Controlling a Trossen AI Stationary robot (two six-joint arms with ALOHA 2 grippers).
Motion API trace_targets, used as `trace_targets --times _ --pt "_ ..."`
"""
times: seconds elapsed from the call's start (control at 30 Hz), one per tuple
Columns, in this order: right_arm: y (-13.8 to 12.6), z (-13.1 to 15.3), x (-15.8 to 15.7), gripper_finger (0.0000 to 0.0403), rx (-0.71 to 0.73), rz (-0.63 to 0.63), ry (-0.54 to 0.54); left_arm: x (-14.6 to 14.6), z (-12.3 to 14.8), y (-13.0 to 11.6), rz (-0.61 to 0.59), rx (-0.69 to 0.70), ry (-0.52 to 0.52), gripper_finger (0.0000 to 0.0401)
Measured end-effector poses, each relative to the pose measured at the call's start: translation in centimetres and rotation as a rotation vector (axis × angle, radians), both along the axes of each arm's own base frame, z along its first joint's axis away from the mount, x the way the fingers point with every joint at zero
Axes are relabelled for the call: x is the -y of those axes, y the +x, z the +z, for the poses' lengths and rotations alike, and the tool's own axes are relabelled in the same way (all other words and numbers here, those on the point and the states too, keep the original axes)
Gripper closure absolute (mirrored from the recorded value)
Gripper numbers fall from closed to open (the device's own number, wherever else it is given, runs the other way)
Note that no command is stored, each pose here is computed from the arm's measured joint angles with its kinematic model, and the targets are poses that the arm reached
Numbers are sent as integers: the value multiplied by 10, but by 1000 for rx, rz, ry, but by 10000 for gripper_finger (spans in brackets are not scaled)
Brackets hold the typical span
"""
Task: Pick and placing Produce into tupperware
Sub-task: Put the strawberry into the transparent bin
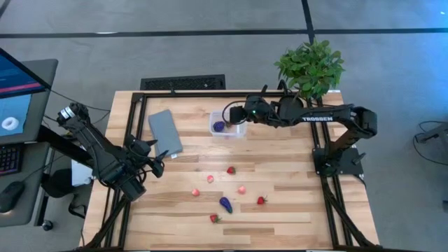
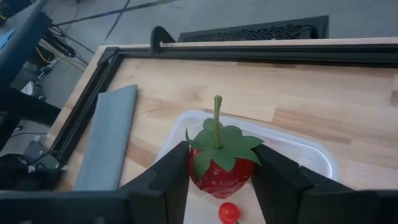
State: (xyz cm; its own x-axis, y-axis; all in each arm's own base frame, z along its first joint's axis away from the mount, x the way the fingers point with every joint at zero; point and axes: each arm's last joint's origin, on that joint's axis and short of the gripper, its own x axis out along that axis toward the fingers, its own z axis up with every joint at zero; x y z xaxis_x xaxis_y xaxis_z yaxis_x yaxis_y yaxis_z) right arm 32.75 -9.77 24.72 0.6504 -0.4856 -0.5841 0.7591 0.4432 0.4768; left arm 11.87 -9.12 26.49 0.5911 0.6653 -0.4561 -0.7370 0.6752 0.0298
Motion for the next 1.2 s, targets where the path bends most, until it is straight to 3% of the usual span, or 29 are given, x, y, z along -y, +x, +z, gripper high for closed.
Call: trace_targets --times 0.27,0.83,1.2 --pt "1 -1 0 231 -4 1 0 0 0 0 1 5 0 121" --pt "36 -60 1 230 -5 60 100 0 0 0 4 22 -2 121" --pt "39 -64 2 198 -4 71 90 0 0 0 5 19 -5 121"
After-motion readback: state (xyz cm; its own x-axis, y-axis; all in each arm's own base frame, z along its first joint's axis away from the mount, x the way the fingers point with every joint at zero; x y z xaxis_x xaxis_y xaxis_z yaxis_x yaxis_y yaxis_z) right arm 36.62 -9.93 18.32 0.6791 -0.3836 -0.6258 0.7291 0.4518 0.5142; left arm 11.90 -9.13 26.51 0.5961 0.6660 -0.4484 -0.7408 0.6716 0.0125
